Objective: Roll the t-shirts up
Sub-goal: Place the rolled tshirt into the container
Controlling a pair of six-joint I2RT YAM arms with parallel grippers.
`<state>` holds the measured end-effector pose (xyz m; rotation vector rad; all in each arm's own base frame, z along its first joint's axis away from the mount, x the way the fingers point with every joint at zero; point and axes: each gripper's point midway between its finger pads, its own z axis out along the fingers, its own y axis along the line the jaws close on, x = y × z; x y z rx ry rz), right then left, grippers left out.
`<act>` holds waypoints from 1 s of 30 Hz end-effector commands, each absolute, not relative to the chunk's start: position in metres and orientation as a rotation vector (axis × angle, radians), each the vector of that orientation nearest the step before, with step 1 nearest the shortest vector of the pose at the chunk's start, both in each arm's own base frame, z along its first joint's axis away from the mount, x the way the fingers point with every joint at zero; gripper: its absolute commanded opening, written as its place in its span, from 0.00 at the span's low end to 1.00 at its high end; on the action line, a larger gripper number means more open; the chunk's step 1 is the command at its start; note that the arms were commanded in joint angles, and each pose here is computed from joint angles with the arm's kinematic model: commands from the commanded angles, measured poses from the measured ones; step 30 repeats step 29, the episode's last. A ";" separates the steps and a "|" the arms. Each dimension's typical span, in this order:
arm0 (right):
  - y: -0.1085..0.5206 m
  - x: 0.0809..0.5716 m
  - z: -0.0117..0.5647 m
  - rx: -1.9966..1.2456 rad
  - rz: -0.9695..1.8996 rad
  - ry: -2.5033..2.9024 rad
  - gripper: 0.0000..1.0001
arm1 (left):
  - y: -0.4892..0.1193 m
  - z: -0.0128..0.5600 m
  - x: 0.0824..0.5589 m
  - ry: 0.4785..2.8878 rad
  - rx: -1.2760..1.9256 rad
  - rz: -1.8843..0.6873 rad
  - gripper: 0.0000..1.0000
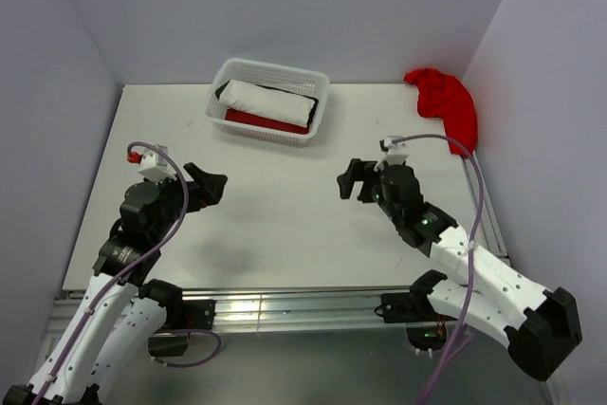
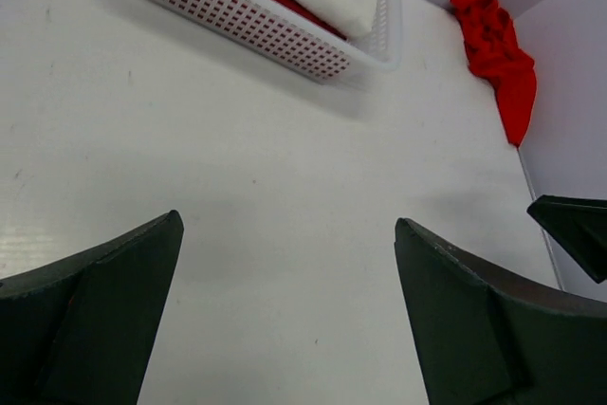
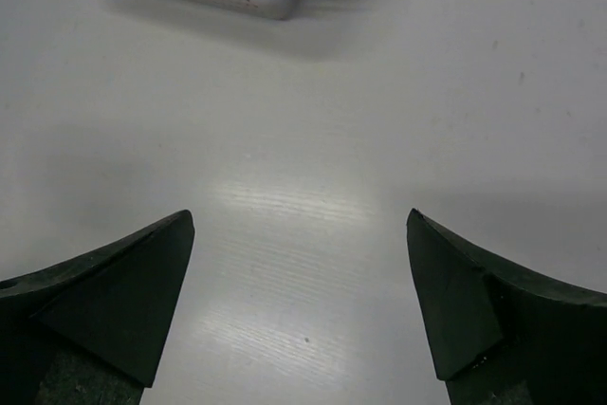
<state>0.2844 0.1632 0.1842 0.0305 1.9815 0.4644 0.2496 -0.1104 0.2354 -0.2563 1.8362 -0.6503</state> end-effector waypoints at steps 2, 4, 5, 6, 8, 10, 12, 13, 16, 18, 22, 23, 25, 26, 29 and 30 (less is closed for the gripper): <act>0.140 0.274 0.183 0.042 0.407 1.897 1.00 | -0.101 0.246 0.240 1.850 -0.191 -0.571 1.00; 0.127 0.266 0.188 0.064 0.378 1.878 1.00 | -0.093 0.246 0.240 1.867 -0.192 -0.509 0.99; 0.122 0.264 0.191 0.085 0.366 1.865 1.00 | -0.089 0.245 0.241 1.872 -0.199 -0.485 1.00; 0.121 0.261 0.199 0.088 0.386 1.838 1.00 | -0.084 0.241 0.243 1.895 -0.207 -0.441 1.00; 0.120 0.256 0.199 0.090 0.406 1.835 1.00 | -0.079 0.241 0.241 1.930 -0.210 -0.397 0.99; 0.118 0.252 0.197 0.107 0.412 1.842 1.00 | -0.071 0.243 0.242 1.929 -0.261 -0.357 0.99; 0.113 0.250 0.194 0.129 0.403 1.832 1.00 | -0.074 0.248 0.239 1.899 -0.229 -0.389 1.00; 0.111 0.249 0.193 0.141 0.402 1.834 1.00 | -0.077 0.242 0.238 1.900 -0.204 -0.401 0.99; 0.106 0.247 0.197 0.161 0.398 1.807 1.00 | -0.083 0.256 0.229 1.816 -0.133 -0.459 0.99; 0.104 0.246 0.199 0.173 0.396 1.801 1.00 | -0.082 0.264 0.223 1.764 -0.116 -0.477 0.99; 0.107 0.245 0.202 0.159 0.420 1.793 1.00 | -0.075 0.266 0.217 1.732 -0.137 -0.460 0.99; 0.107 0.245 0.202 0.163 0.422 1.791 1.00 | -0.075 0.268 0.216 1.727 -0.134 -0.465 0.99; 0.109 0.245 0.204 0.163 0.439 1.784 1.00 | -0.075 0.267 0.216 1.726 -0.135 -0.464 0.99; 0.115 0.243 0.204 0.140 0.470 1.787 0.99 | -0.073 0.267 0.216 1.726 -0.144 -0.458 0.99; 0.120 0.241 0.210 0.110 0.505 1.759 0.99 | -0.071 0.268 0.216 1.725 -0.158 -0.454 0.99; 0.120 0.241 0.210 0.110 0.505 1.759 0.99 | -0.071 0.268 0.216 1.725 -0.158 -0.454 0.99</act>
